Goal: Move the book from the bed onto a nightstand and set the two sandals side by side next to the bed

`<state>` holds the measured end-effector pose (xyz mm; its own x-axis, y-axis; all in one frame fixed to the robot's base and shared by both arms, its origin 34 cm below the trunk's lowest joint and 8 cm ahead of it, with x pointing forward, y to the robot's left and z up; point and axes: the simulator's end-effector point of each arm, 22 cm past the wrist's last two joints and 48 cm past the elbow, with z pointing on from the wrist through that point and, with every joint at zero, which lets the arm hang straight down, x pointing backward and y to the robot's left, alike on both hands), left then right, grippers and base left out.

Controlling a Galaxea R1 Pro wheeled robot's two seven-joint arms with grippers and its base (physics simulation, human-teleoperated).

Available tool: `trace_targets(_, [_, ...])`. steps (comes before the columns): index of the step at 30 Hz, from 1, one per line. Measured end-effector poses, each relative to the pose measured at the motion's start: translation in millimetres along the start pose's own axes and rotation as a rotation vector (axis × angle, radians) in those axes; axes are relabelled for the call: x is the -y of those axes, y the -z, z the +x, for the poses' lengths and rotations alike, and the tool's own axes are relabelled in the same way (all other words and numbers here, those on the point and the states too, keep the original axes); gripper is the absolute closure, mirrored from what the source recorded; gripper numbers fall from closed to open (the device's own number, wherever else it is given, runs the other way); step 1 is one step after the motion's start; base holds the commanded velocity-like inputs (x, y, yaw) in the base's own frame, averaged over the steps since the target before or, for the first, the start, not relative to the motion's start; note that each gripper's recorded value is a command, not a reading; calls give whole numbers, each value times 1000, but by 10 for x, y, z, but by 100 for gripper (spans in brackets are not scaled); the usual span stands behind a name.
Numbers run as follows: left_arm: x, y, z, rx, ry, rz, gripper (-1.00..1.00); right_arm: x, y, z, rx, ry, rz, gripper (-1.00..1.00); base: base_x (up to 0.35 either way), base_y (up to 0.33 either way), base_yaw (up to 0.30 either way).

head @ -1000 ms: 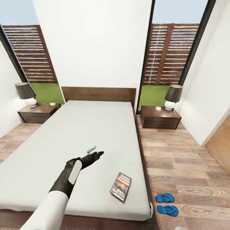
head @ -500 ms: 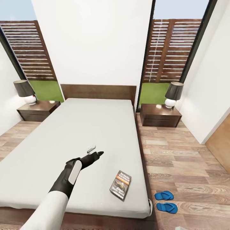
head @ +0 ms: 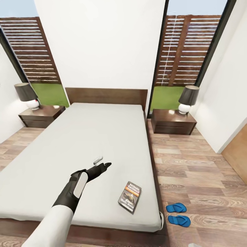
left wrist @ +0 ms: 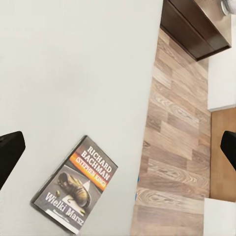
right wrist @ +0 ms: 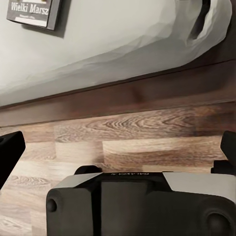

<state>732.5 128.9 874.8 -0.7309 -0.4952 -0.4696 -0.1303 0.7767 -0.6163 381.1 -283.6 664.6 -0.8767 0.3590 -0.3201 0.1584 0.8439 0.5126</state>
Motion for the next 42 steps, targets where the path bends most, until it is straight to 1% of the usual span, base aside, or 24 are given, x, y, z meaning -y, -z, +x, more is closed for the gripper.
trace_targets(6, [-42,-26,34,-7,4,-5,-100,17,-5,37,-8,-3,3,-100,97,-121,63])
trace_targets(22, [-143,-98,127,-25,14,-18,-100,64,-19,129,-29,-13,12,-100,5,-6,61])
trace_targets(36, [-165,-111,144,-29,16,-21,-100,54,-21,150,-34,-13,5,-100,0,0,3])
trace_targets(42, [-199,-135,178,-35,19,-25,-100,69,-24,182,-41,-17,8,-100,0,0,-67])
